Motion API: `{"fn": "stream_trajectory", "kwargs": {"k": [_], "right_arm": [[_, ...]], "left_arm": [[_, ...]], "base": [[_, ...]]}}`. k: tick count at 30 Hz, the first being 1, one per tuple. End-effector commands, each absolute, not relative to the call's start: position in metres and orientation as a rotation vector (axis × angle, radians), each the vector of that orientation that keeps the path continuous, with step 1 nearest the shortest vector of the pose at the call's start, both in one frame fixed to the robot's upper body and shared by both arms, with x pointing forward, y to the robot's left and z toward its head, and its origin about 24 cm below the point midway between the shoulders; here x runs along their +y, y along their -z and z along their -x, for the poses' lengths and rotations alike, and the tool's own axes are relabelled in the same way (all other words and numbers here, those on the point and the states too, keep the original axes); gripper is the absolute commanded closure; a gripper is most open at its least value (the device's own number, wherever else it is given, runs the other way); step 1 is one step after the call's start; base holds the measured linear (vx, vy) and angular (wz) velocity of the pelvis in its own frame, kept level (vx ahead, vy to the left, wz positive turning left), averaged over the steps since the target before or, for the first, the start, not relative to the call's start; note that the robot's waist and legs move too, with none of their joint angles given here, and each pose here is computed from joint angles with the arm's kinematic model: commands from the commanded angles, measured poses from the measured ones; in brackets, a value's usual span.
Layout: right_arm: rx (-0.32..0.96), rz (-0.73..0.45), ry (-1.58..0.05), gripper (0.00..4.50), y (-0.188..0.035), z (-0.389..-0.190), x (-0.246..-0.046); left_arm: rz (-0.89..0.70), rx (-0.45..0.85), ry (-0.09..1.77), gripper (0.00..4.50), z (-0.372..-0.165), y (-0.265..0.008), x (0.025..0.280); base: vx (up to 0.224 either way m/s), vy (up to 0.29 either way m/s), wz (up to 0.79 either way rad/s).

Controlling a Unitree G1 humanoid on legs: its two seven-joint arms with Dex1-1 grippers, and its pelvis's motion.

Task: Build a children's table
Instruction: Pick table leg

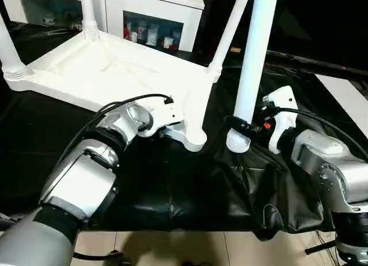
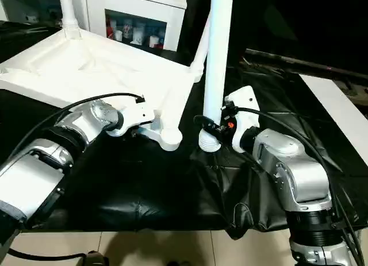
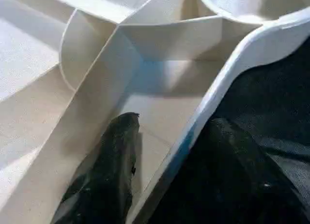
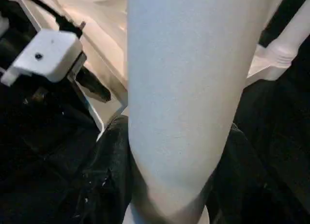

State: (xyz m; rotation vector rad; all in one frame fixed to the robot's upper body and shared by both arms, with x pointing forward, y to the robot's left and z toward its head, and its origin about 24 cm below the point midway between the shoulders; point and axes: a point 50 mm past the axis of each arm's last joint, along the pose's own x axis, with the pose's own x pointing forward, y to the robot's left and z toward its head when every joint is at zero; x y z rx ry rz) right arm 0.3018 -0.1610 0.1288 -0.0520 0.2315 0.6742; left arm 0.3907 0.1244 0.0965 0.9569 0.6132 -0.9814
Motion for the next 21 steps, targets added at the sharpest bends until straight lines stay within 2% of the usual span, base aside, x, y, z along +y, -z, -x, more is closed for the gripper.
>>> {"fn": "stream_trajectory", "kwargs": {"k": [1,12,17,21], "right_arm": [[0.219,0.066,-0.658,2.65,-0.132,-0.304,-0.167],[0.218,0.048,-0.641,2.65,-0.125,-0.302,-0.166],[0.211,0.011,-0.611,2.65,-0.116,-0.301,-0.162],[0.192,-0.024,-0.589,2.65,-0.114,-0.3,-0.159]], "left_arm": [[-0.985,0.643,1.027,2.28,-0.389,-0.097,0.119],[-0.959,0.771,1.122,2.98,-0.383,-0.096,0.122],[-0.842,0.859,1.2,3.3,-0.373,-0.083,0.125],[-0.7,0.857,1.164,3.52,-0.368,-0.071,0.126]], "base": [[0.0,0.0,0.0],[0.0,0.0,0.0],[0.0,0.0,0.0],[0.0,0.0,0.0]]}}
